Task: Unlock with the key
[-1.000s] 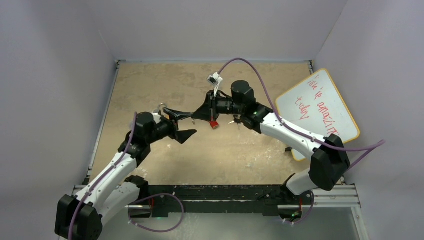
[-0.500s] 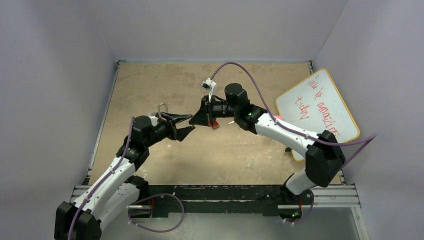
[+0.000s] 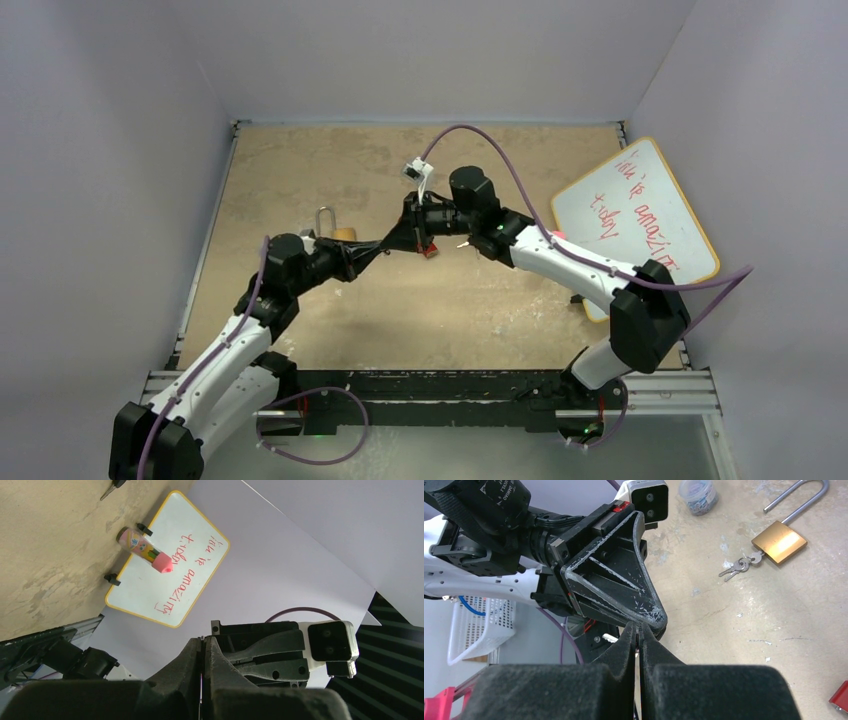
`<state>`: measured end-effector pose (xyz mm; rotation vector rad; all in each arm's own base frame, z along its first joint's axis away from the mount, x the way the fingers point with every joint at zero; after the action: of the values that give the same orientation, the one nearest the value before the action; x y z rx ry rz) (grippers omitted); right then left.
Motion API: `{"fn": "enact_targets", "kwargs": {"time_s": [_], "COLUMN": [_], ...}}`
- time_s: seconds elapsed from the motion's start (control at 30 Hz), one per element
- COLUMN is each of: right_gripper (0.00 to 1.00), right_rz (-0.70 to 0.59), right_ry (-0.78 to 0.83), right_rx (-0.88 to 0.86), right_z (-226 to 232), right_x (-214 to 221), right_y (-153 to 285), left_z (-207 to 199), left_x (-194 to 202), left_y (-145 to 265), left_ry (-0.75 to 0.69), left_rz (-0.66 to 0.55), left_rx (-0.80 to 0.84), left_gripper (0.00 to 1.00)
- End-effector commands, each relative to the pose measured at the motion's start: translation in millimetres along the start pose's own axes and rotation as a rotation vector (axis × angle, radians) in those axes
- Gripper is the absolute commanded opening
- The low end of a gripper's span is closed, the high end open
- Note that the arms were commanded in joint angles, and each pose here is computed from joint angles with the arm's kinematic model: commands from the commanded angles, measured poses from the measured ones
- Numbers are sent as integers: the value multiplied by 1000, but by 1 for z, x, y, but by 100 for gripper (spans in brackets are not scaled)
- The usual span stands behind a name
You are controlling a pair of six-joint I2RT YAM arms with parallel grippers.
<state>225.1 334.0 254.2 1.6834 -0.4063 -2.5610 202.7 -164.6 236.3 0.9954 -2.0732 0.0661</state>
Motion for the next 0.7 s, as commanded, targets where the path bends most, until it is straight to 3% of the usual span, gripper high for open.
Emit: {"fn": "enact_targets", "kwargs": {"time_s": [0.0,0.13,0.33,0.4,0.47,0.67], "right_gripper": [0,1,41,53,59,65], "right_rz": [-9,-5,-57,-122,-181,-295], "right_ry": [43,40,-9,-48,-93,-151], "right_rx": [-34,-37,13,62,91,54], "right_z": [7,10,17,19,21,34], "right_x": [-8,-7,-17,-27,-32,-46], "right_y": [1,3,14,23,30,40], "left_z": [0,-2,-13,-20,-28,-44], "left_x": [5,4,6,4,5,26], "left_y": [1,0,1,2,6,18], "left_ry": [-3,-85,-326,-487,-692,-1344], "left_rz": [29,6,-48,-95,-131,-51], "left_rx": [-7,6,80,132,181,351], "left_gripper": [0,0,0,0,0,0]}}
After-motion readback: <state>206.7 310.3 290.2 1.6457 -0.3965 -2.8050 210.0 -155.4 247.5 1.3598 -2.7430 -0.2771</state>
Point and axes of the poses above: each gripper's point midway between its finger pads, its own y axis back along the fingers, its own z axis along the line the jaws close on, x = y × z, the point moved 6 cm from there along y, back along the fingers, and after that the axes turned 14 degrees about y, right-handed, at the moved point
